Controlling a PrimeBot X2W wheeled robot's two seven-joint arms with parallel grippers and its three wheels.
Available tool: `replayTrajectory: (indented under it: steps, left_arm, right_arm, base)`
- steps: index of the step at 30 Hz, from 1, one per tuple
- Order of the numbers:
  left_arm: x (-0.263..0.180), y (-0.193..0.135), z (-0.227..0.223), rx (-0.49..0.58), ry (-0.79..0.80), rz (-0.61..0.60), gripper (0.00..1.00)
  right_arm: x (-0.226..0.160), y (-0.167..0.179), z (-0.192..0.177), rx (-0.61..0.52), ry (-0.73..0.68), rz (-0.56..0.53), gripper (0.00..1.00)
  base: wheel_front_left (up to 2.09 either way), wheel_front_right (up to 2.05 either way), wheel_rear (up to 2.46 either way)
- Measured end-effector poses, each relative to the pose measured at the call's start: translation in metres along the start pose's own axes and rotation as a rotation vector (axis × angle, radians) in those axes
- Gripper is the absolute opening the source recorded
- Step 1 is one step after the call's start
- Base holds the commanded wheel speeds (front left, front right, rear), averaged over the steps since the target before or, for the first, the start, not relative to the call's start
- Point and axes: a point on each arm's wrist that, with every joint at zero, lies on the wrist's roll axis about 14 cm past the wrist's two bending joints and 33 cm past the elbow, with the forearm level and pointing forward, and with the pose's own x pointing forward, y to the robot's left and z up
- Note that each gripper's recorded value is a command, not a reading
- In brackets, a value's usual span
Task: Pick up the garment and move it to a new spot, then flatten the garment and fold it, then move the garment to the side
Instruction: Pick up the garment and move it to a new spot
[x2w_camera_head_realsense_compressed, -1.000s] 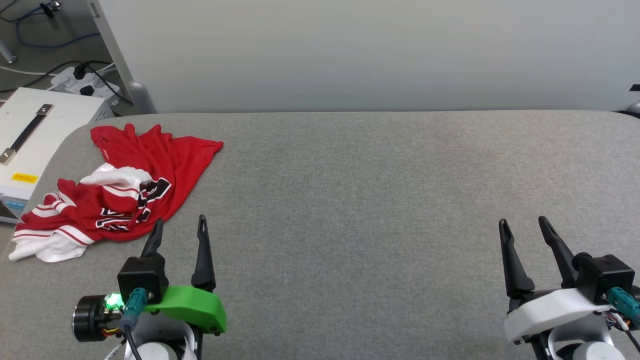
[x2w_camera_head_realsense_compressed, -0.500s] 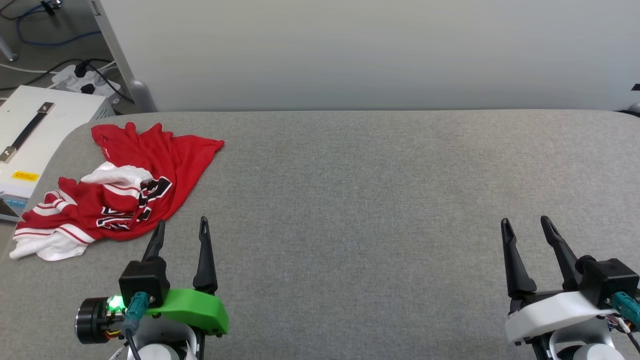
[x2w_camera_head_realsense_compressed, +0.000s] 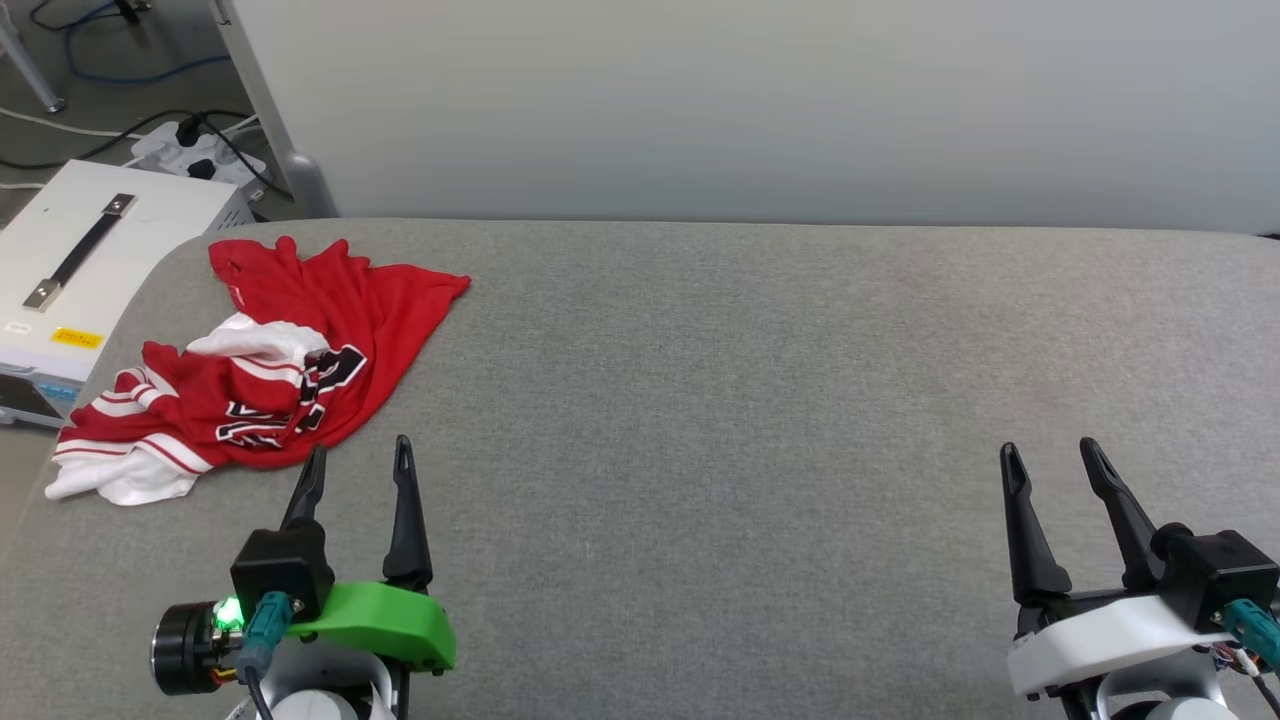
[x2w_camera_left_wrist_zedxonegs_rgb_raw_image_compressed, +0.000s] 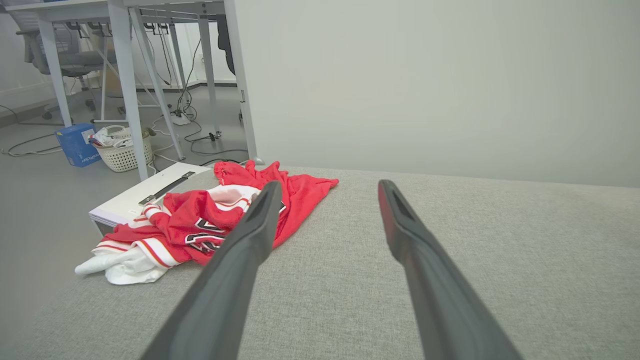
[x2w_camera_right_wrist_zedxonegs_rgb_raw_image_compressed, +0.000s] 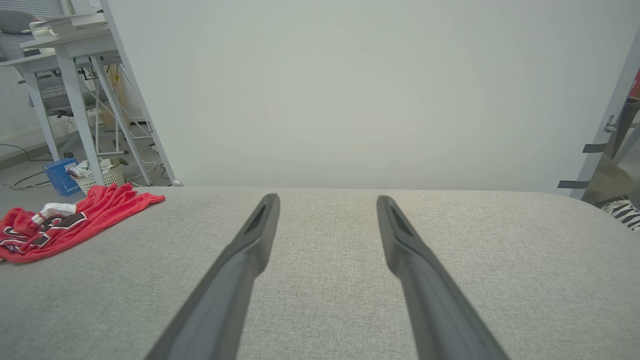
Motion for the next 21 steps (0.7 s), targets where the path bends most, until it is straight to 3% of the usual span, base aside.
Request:
replayTrajectory:
  steps: [21]
  left_arm:
    - [-0.042, 0.083, -0.001, -0.004, -0.006, 0.270, 1.00]
  right_arm:
    - [0.034, 0.080, -0.011, 0.028, -0.013, 0.249, 1.00]
  base:
    - [0.00, 0.00, 0.00]
